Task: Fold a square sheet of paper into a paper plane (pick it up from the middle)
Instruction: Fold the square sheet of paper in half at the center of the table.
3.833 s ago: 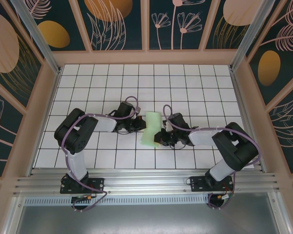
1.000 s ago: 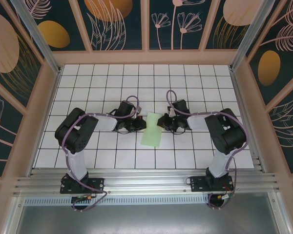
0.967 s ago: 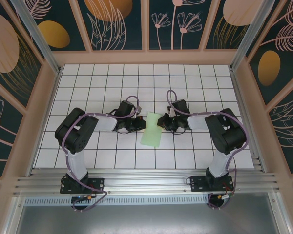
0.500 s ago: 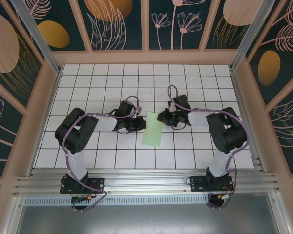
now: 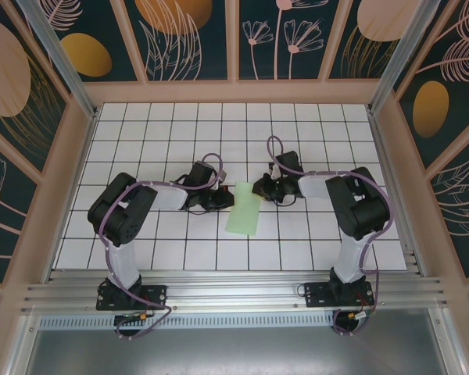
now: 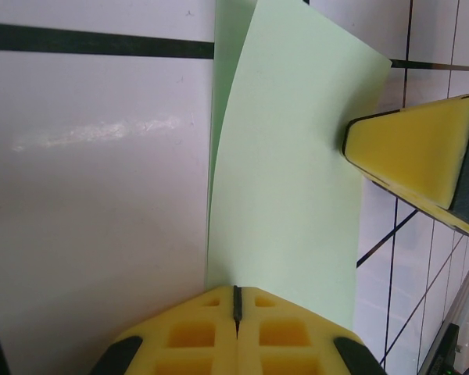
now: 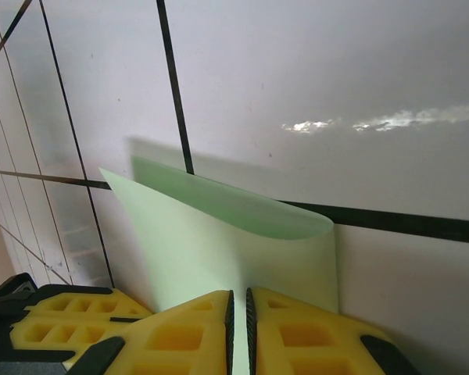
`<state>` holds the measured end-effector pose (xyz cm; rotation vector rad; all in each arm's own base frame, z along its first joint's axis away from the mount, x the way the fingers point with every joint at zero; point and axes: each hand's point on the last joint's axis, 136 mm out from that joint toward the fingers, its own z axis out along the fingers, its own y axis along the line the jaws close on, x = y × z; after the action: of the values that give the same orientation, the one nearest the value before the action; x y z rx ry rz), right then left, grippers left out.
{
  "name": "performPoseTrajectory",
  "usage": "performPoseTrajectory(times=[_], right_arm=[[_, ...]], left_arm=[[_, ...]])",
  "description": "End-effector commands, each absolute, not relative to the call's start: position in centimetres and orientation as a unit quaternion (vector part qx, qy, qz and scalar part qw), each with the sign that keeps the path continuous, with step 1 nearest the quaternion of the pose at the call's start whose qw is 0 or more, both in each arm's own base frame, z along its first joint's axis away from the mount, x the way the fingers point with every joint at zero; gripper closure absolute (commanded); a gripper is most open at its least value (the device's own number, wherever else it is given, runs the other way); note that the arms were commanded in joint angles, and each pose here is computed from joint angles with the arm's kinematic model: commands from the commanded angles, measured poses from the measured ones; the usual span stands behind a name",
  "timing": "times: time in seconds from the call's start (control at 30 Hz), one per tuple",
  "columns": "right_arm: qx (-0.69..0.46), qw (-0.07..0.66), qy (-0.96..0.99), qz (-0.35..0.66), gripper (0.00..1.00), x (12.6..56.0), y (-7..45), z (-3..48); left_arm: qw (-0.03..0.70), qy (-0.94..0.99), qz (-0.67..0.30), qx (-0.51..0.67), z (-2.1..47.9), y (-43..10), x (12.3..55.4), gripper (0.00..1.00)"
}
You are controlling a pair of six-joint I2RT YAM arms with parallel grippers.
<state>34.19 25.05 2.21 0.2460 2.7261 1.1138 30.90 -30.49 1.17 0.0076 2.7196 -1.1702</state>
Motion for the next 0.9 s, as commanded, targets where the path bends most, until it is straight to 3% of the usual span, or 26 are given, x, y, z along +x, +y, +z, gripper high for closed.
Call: performPoseTrajectory(times=[0.0,0.4,0.7,0.87], right_arm=[[0.074,0.111,0.917,0.375,0.84,35.8,25.0,3.5],[0.106,0.085,0.931,0.338,0.84,35.7,23.3,-1.0],[0.081,0.116,0.915,0.378,0.84,37.5,24.2,3.5],[0.083,0.104,0.918,0.373,0.84,37.5,24.2,2.2]], left_arm=[[0.055,0.953,-0.297,-0.019,-4.9,-27.2,28.9,1.00],[0.053,0.954,-0.294,-0.018,-4.9,-27.0,28.7,1.00],[0.052,0.955,-0.293,-0.019,-5.1,-26.9,28.6,1.00],[0.053,0.954,-0.294,-0.019,-4.9,-27.0,28.7,1.00]])
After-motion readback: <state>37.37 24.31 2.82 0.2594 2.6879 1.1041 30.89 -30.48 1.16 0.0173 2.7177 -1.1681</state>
